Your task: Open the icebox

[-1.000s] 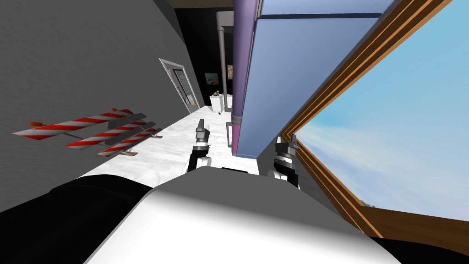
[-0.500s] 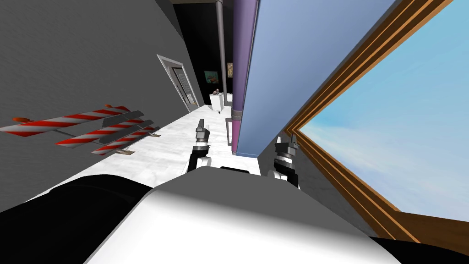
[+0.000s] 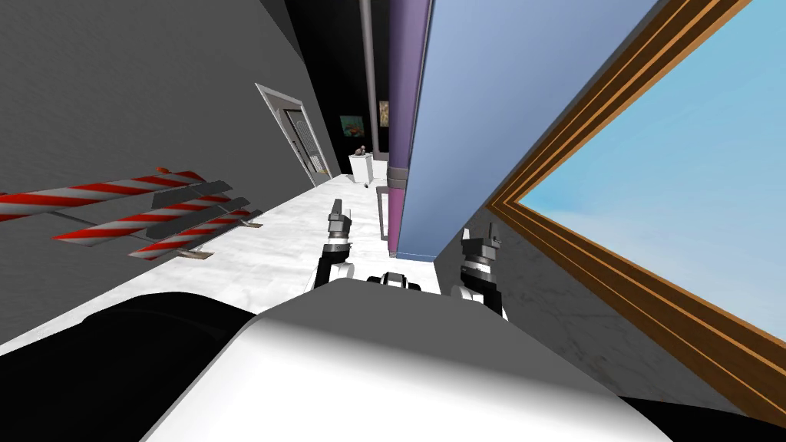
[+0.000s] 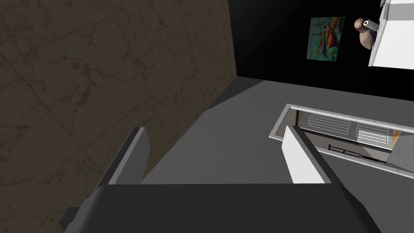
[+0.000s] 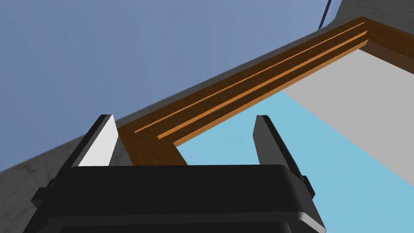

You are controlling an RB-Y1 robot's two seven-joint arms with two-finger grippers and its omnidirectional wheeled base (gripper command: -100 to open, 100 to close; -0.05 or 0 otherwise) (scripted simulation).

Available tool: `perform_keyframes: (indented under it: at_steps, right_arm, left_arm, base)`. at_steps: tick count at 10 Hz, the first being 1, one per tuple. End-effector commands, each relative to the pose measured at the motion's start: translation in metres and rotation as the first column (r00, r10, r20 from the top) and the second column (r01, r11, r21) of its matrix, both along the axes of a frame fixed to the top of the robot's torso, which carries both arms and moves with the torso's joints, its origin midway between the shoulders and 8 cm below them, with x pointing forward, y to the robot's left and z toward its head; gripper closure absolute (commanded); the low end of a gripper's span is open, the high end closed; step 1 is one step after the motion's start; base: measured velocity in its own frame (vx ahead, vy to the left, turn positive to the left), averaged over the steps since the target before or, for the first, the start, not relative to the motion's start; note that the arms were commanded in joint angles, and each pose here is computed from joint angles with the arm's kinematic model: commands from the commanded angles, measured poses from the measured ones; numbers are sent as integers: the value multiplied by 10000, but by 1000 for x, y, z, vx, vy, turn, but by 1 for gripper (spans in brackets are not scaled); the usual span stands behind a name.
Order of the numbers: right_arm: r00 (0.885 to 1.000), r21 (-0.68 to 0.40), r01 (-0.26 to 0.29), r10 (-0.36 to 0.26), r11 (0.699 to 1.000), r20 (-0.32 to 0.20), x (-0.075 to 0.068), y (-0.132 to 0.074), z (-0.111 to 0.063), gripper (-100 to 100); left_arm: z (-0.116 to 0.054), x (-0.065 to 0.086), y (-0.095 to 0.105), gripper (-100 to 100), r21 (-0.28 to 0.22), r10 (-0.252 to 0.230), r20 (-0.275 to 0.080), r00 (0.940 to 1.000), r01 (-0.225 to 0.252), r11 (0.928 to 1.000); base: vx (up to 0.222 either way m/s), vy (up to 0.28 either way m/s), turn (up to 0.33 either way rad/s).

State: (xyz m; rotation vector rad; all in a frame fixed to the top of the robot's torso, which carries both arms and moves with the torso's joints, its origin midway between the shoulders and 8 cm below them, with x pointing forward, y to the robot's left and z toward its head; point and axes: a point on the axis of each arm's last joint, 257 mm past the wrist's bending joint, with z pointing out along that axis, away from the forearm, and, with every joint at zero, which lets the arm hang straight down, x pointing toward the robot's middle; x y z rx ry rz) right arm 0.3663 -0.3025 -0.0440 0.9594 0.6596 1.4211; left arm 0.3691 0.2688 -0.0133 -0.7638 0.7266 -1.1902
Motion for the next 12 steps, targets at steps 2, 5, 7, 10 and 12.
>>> perform_keyframes:
  at_steps: [2, 5, 7, 10, 12]
  right_arm:
    - [9997, -1801, 27, 14, 9836, 229, 2, 6, 14, -100]
    - [9968, -3496, 469, -212, 9357, 771, 3, 12, 33, -100]
    - [9906, -4663, 964, -391, 8794, 1311, 2, 16, 49, -100]
    - [9701, -6263, 1981, -594, 7540, 2354, 0, 26, 74, -100]
    - [9594, -6761, 2394, -629, 6969, 2748, -1, 30, 82, -100]
  left_arm:
    - [0, 0, 0, 0, 0, 0, -1, 10000, 0, 10000]
    - [0, 0, 0, 0, -1, 0, -1, 10000, 0, 10000]
    - [0, 0, 0, 0, -1, 0, -1, 10000, 0, 10000]
    - [0, 0, 0, 0, -2, 1, -2, 10000, -1, 10000]
    - [0, 0, 0, 0, -3, 0, 0, 10000, 0, 10000]
  base:
    - [80, 84, -124]
    - [110, 138, -151]
    - [124, 146, -190]
    - [149, 199, -232]
    - [94, 203, -153]
